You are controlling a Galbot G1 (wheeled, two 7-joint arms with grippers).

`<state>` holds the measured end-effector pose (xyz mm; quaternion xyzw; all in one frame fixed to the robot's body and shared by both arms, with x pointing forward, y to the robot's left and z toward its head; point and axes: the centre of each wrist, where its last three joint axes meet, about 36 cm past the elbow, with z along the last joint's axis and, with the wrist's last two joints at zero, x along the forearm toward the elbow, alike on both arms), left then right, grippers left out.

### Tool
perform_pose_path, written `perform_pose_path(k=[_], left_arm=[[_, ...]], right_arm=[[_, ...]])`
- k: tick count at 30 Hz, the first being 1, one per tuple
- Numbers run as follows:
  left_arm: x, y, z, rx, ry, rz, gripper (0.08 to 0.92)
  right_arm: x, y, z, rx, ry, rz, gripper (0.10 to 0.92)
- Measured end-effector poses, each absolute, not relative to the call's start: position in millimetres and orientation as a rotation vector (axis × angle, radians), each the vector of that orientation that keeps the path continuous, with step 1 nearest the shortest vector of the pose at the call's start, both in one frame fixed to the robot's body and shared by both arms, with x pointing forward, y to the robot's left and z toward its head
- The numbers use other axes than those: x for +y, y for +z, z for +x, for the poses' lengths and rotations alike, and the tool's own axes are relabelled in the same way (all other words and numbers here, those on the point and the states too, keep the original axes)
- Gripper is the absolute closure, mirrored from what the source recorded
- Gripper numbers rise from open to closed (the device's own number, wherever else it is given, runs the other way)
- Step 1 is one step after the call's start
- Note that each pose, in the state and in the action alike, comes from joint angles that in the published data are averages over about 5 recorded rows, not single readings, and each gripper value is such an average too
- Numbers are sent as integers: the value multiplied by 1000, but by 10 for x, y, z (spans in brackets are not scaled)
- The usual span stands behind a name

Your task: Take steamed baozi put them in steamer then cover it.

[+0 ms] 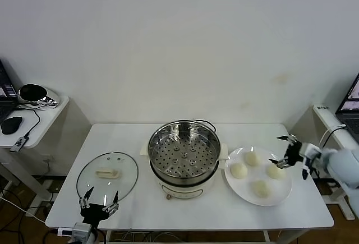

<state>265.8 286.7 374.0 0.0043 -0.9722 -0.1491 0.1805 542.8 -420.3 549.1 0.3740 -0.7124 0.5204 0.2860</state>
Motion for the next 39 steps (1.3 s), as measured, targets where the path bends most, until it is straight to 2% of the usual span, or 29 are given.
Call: perform_pose_path(k=[7, 16, 39], left_arm=[[2846, 3720, 2582, -2741, -422, 27, 177], [2848, 3703, 2551, -2732, -435, 30, 177], [2800, 3648, 2426, -2704, -429, 38, 177]], right_arm=[[-4019, 5392, 5938, -1684, 1460, 1111, 200], [-3875, 5143, 6333, -1522, 1501, 1144, 200], [-3660, 4511, 6652, -1400, 1483, 1167, 200]])
